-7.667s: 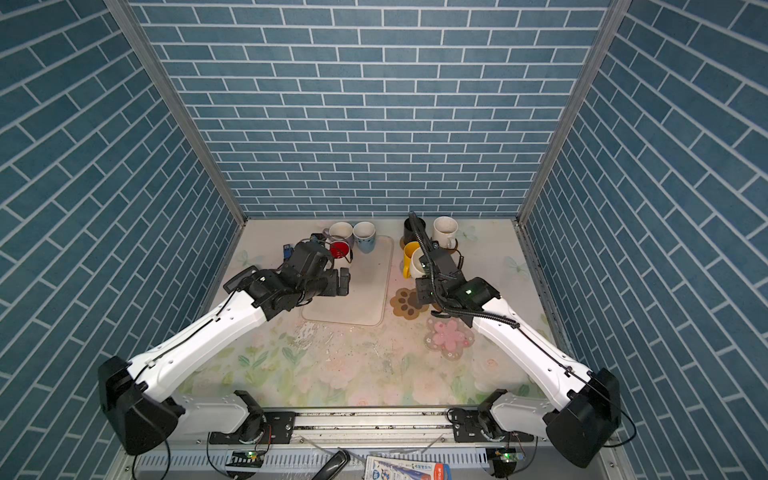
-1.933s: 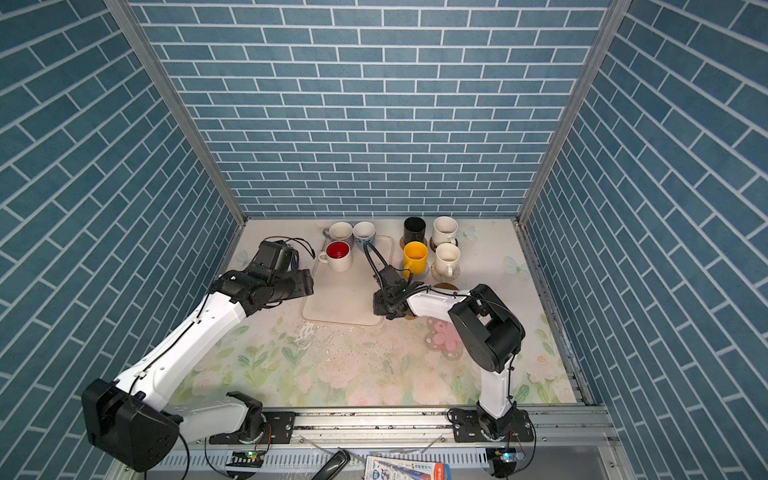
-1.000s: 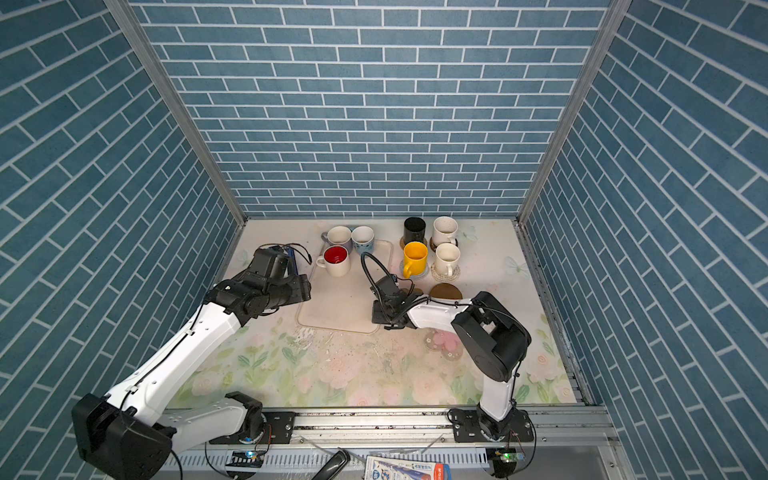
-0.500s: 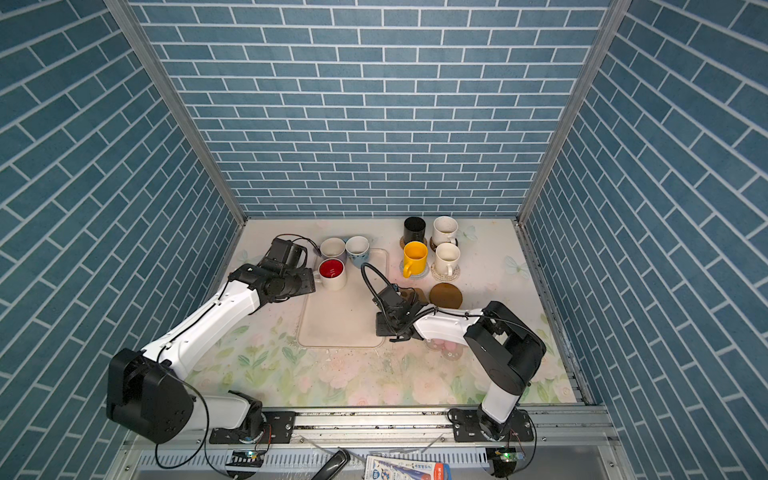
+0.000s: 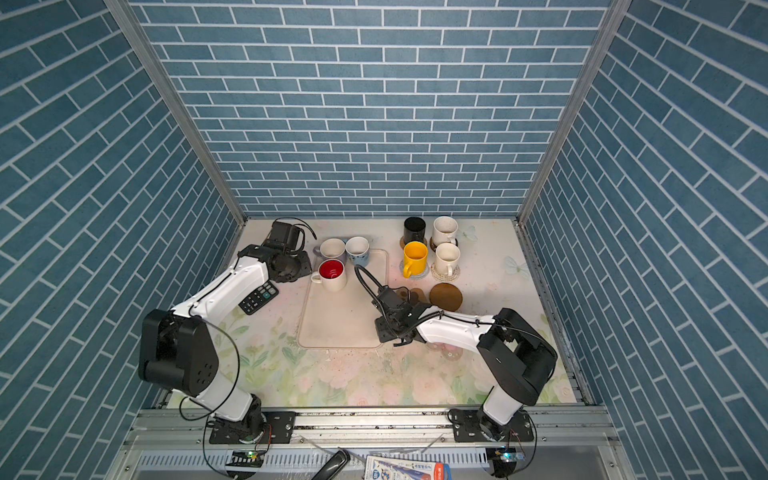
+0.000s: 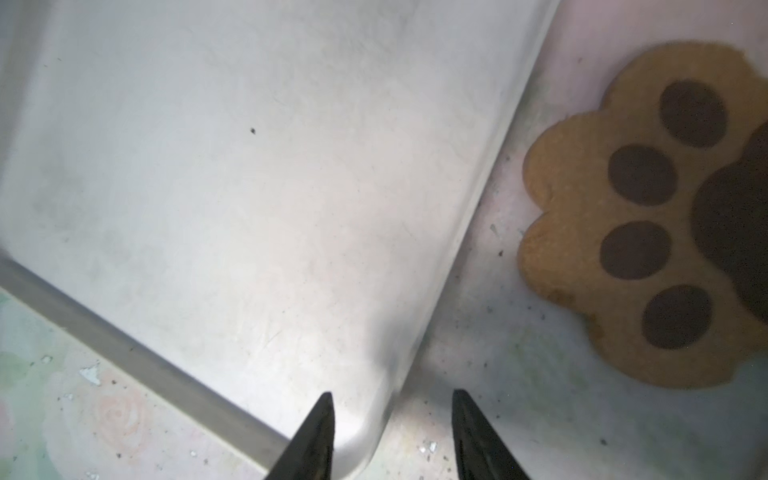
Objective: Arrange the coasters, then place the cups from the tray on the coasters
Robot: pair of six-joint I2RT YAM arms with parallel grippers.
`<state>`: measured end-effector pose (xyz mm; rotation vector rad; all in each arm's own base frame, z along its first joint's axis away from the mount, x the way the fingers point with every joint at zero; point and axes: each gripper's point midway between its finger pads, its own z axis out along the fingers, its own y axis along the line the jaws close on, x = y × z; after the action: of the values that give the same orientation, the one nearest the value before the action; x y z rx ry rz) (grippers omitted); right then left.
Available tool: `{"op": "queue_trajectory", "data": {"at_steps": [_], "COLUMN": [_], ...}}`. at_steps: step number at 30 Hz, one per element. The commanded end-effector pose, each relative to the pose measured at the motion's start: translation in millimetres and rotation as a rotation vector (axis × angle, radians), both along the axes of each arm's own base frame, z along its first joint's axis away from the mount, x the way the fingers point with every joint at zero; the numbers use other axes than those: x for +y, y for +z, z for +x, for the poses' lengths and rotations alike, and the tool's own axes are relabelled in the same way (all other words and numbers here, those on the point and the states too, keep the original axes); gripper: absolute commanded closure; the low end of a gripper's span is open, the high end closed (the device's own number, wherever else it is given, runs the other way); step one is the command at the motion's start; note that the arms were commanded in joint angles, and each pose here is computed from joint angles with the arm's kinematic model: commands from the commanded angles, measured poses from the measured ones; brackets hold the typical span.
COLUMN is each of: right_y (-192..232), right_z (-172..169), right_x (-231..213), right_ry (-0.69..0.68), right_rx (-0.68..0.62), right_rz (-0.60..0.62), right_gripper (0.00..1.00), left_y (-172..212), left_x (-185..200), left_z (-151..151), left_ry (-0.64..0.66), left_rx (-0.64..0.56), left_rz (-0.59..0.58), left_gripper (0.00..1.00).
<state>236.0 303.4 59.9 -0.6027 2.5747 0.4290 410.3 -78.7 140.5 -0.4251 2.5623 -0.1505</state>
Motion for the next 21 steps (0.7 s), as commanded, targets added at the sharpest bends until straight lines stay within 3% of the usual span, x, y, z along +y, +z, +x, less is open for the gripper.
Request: {"op": "queue_trajectory", "data": {"at_steps": [1, 8, 16, 19, 20, 21], "right_y": [50, 91, 102, 101, 101, 100], "right_z": [23, 36, 37, 45, 47, 49], "right_x": [7, 1, -19, -33, -38, -42], "right_ry": [0.027, 0.009, -0.024, -0.083, -0.101, -0.114], "right_rx": [-0.158, -0.273, -0.312, -0.318, -0.319, -0.322], "right_rz": [0.041, 0.165, 0.209, 0.217, 0.217, 0.213], "right_gripper": [0.55, 0.56, 0.41, 0.29, 0.10, 0.01], "left_y": [-7, -37, -60, -65, -67, -69], "left_x": [4, 4, -2, -5, -7, -8], "left_z": [18, 46, 65, 62, 60, 58], "left_ry": [0.019, 0.024, 0.009, 0.011, 0.010, 0.010], "left_rx": [0.000, 0.063, 0.107, 0.106, 0.105, 0.106], "left_rz": [-0.017, -0.020, -0.038, -0.064, -0.074, -0.081], "left_gripper": [0.58, 0.67, 0.72, 0.73, 0.73, 0.73]}}
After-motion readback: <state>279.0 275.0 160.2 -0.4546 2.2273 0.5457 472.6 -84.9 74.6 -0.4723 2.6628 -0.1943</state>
